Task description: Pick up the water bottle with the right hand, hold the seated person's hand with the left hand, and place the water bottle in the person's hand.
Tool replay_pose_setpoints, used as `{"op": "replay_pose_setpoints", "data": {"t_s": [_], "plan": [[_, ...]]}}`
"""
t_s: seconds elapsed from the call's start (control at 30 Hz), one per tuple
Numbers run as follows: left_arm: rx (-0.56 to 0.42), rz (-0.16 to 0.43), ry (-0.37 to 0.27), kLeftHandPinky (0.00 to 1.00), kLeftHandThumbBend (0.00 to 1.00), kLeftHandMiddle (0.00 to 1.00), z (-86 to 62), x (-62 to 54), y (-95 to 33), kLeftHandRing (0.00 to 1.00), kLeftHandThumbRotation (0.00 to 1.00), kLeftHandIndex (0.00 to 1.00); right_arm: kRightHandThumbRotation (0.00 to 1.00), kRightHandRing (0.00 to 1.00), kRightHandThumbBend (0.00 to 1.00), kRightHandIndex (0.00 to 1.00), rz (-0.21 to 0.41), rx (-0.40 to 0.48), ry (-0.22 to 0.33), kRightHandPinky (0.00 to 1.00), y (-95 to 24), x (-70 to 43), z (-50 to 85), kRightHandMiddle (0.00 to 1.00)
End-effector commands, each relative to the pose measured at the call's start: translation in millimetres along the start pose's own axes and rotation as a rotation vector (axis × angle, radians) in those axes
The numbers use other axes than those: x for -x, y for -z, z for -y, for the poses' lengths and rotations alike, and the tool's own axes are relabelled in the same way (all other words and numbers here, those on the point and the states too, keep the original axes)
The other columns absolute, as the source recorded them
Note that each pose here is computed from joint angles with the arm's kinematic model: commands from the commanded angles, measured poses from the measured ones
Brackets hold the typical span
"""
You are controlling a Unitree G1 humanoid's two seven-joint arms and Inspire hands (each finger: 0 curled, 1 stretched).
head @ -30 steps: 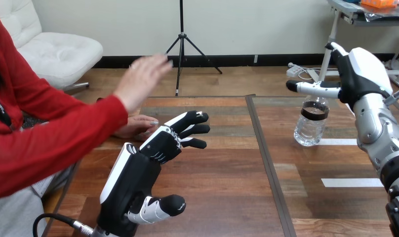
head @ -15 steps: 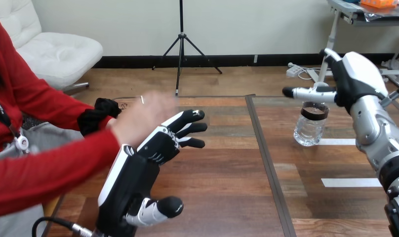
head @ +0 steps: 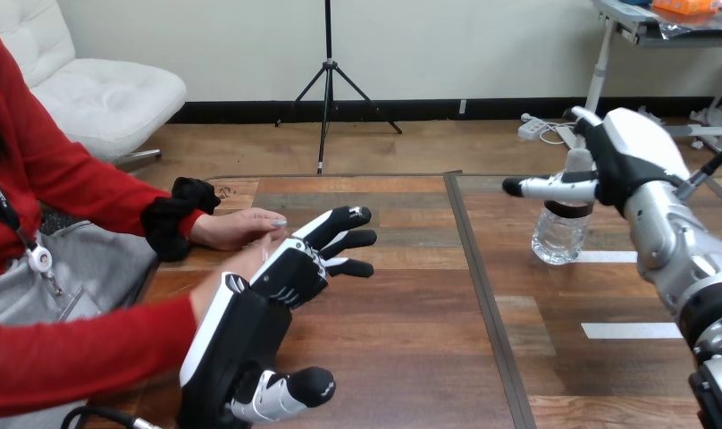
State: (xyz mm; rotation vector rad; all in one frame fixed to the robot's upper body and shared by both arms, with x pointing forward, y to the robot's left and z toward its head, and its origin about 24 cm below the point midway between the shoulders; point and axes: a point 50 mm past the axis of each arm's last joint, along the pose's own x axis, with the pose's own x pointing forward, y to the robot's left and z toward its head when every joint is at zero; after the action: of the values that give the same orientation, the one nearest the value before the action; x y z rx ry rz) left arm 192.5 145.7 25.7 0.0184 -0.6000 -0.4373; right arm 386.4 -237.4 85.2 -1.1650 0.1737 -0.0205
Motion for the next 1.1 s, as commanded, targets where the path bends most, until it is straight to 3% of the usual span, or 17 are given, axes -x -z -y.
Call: {"op": "replay_pose_setpoints", "data": {"t_s": [0.0,0.13,0.23,0.33,0.63,1.07], "plan": [[-0.022,0.078,0.007,0.7,1.0,0.88,-2.1,-13.8,-9.6,0.84,0.76,0.86,0.58,0.89,1.0,0.94,0.065,0.018,0.03,0.81,-29.0,-9.2,17.0,0.91],[-0.02,0.083,0.005,0.7,1.0,0.87,-1.9,-13.4,-10.4,0.83,0.76,0.86,0.59,0.89,1.0,0.93,0.062,0.028,0.017,0.81,-29.0,-9.1,14.6,0.9],[-0.023,0.088,0.006,0.7,1.0,0.88,-1.7,-13.1,-10.5,0.84,0.76,0.87,0.6,0.8,1.0,0.91,0.063,0.028,0.012,0.69,-29.3,-9.0,13.6,0.78],[-0.03,0.087,0.0,0.7,1.0,0.88,-1.3,-12.0,-11.0,0.83,0.76,0.86,0.6,0.78,1.0,0.89,0.058,0.025,0.0,0.67,-28.7,-8.9,12.5,0.78],[-0.012,0.089,-0.015,0.7,1.0,0.88,0.4,-10.9,-11.5,0.83,0.7,0.86,0.74,0.69,1.0,0.78,0.069,0.042,-0.02,0.64,-26.0,-7.5,9.4,0.72],[0.004,0.077,-0.013,0.71,1.0,0.88,1.6,-11.1,-10.7,0.84,0.7,0.86,0.76,0.45,1.0,0.46,0.105,0.004,-0.043,0.5,-24.9,-6.2,9.3,0.47]]}}
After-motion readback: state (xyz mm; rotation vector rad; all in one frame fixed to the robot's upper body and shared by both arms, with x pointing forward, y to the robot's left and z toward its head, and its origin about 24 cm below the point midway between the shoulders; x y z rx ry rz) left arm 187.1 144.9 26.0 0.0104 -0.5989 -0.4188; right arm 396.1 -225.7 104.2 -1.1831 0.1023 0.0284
